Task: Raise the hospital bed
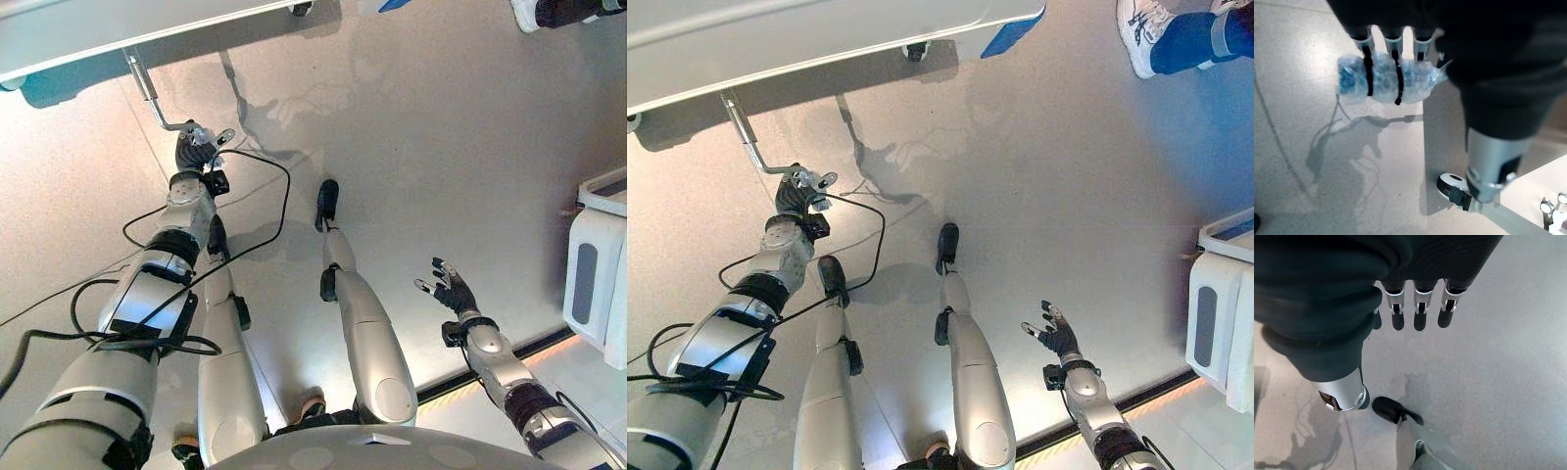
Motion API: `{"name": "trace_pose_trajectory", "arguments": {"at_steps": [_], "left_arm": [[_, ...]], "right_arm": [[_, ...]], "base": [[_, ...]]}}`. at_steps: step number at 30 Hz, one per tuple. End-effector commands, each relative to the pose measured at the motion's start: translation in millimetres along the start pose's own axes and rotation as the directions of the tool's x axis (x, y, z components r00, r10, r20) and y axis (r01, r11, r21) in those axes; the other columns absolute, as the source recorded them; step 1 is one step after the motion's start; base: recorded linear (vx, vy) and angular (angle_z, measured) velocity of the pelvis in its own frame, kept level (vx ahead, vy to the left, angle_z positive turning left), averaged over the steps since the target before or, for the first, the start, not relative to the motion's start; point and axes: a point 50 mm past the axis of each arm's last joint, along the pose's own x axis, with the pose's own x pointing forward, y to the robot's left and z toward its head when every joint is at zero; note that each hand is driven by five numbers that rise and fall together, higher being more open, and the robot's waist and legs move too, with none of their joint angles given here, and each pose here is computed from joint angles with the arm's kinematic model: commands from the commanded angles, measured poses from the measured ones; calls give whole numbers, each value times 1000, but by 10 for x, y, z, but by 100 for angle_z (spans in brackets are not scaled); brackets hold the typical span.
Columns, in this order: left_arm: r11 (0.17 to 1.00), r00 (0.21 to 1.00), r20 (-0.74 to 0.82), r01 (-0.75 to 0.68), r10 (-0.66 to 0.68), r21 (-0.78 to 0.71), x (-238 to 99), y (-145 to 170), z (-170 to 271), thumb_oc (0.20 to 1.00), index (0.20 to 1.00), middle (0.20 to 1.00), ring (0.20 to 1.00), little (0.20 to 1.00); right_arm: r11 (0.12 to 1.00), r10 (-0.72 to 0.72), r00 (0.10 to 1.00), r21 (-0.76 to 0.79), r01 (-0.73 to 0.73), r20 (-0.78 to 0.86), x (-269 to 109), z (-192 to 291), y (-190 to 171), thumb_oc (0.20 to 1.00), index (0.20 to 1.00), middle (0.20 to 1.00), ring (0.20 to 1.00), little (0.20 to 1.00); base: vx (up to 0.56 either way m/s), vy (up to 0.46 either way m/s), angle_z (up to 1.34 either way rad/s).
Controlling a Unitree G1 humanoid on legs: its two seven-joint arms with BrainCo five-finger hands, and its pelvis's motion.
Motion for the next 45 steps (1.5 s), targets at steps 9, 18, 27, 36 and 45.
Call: {"name": "trace_pose_trajectory", "arguments": {"at_steps": [9,18,27,36,45], "left_arm": [[1000,997,79,-9,8,12,67,15,257,1000,1000,1000,1000,1000],[999,995,89,34,-35,13,57,-117,272,802,802,802,802,802],[999,994,99,40,-40,6,60,-129,301,200,200,200,200,200],[999,995,95,35,-36,12,60,-125,290,200,200,200,200,200],[999,993,112,42,-44,25,64,-147,335,200,200,200,200,200]], "right_arm": [[1000,-15,999,-14,15,41,1,75,-124,1000,1000,1000,1000,1000],[1000,-10,999,-21,11,36,-15,53,-122,1000,1000,1000,1000,1000],[999,-6,999,-35,7,31,-24,39,-139,1000,1000,1000,1000,1000],[1000,-4,1000,-31,5,28,-31,25,-138,1000,1000,1000,1000,1000],[1000,-5,1000,-23,6,25,-32,21,-135,1000,1000,1000,1000,1000]], "base": [[4,-3,-2],[0,0,0],[2,-4,-1],[0,0,0],[0,0,0]]}}
